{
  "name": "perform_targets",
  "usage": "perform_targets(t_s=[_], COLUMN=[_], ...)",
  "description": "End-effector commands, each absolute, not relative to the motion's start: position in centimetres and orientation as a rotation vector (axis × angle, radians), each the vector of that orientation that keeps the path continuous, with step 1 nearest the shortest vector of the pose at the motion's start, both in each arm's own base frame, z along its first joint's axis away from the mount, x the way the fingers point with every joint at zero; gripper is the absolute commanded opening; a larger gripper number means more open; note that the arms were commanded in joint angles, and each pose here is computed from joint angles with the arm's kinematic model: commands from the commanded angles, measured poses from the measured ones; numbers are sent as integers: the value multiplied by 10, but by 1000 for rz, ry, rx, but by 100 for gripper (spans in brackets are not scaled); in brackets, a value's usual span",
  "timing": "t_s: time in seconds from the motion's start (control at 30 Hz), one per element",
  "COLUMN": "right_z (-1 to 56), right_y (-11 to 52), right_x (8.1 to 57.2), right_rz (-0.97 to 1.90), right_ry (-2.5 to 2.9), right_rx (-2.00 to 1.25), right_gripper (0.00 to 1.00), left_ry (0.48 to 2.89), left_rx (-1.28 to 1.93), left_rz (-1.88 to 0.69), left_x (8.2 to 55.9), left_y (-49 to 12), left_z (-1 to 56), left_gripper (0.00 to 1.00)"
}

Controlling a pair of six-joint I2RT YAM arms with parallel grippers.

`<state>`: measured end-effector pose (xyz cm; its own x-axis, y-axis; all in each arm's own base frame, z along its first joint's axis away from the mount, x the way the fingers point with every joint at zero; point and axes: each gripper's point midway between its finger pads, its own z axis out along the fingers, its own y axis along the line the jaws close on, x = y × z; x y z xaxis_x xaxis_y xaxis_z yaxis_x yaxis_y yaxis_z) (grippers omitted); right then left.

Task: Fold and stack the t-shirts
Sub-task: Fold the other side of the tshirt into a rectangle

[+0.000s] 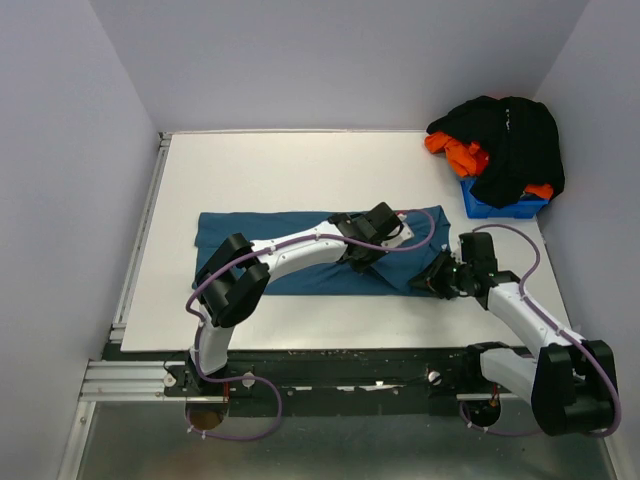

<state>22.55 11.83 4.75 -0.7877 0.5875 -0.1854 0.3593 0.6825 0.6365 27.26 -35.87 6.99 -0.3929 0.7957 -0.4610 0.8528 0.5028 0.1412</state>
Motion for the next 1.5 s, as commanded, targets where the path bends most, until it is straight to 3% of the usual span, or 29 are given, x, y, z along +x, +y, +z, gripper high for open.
perform_targets(t_s=[0.0,0.13,0.3,0.37,0.47,0.53,0.87,1.07,1.3,1.47], right_z=[70,90,96,93,87,83,33,11,40,69], right_y=[112,103,99,102,110,116,117,112,87,105], right_x=[232,245,256,261,267,269,240,223,231,248], right_rz=[794,719,687,704,755,799,743,662,459,615], right_ry=[2490,2446,2420,2419,2430,2449,2605,2716,2670,2619], right_rx=[671,636,609,600,587,580,682,741,737,556], right_gripper=[34,39,31,23,7,1,1,0,1,1], left_ry=[2234,2243,2251,2247,2286,2321,2429,2491,2516,2412], left_rx=[1371,1320,1215,1132,960,854,692,665,646,698], left_rz=[-79,-100,-56,-35,-156,-268,-540,-468,-367,-535], left_x=[277,271,275,287,300,304,310,326,344,338], left_y=[-349,-344,-333,-329,-340,-349,-376,-364,-340,-357], left_z=[97,114,133,137,137,132,83,53,42,81], left_gripper=[34,56,59,56,33,28,27,27,28,32])
